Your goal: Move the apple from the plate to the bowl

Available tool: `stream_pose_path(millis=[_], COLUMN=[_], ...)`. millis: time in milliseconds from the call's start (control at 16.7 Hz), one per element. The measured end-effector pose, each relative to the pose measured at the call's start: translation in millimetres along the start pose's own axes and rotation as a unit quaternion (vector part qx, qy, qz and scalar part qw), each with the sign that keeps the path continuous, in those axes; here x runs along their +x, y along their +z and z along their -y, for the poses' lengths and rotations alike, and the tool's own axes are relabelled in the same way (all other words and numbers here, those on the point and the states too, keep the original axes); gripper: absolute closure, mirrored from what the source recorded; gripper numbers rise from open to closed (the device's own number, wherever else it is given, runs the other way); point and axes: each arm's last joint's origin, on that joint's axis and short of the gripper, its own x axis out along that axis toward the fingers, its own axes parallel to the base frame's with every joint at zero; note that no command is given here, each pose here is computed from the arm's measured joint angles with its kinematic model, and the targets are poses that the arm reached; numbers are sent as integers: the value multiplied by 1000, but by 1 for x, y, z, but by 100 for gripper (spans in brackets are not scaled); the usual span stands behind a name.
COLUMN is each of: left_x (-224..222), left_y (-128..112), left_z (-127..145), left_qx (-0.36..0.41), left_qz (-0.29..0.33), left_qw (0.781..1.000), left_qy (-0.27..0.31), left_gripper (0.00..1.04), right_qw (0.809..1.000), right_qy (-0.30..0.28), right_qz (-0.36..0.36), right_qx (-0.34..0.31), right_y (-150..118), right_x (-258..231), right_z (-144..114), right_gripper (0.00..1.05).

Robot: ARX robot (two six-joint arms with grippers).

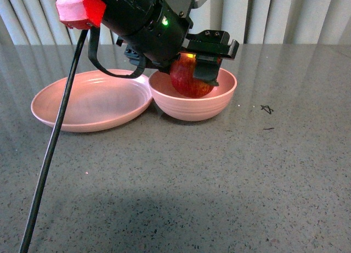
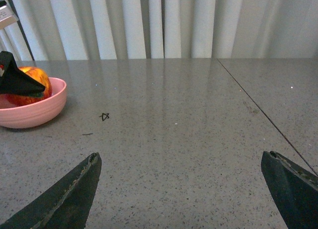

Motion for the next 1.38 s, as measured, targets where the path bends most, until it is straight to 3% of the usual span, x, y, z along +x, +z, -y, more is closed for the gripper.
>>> stream_pose_path(millis=[659, 839, 1199, 1379], left_x=[9, 8, 7, -12], left_y=[0, 1, 4, 22], left_z=[-1, -1, 0, 1], left_qx=[-1, 0, 0, 4], left_qz=[-4, -3, -1, 51], left_qw=[1000, 1000, 1000, 999], left_qy=[-1, -4, -5, -5], left_gripper=[34, 5, 7, 7], right_qw=[1000, 1000, 1000, 1000], right_qy=[0, 0, 0, 0], right_qz=[0, 0, 0, 0], right_qx=[0, 0, 0, 0], right_y=[0, 0, 0, 0], right_x=[0, 0, 0, 0], right_z=[0, 0, 0, 0], right_gripper=[7, 7, 7, 7])
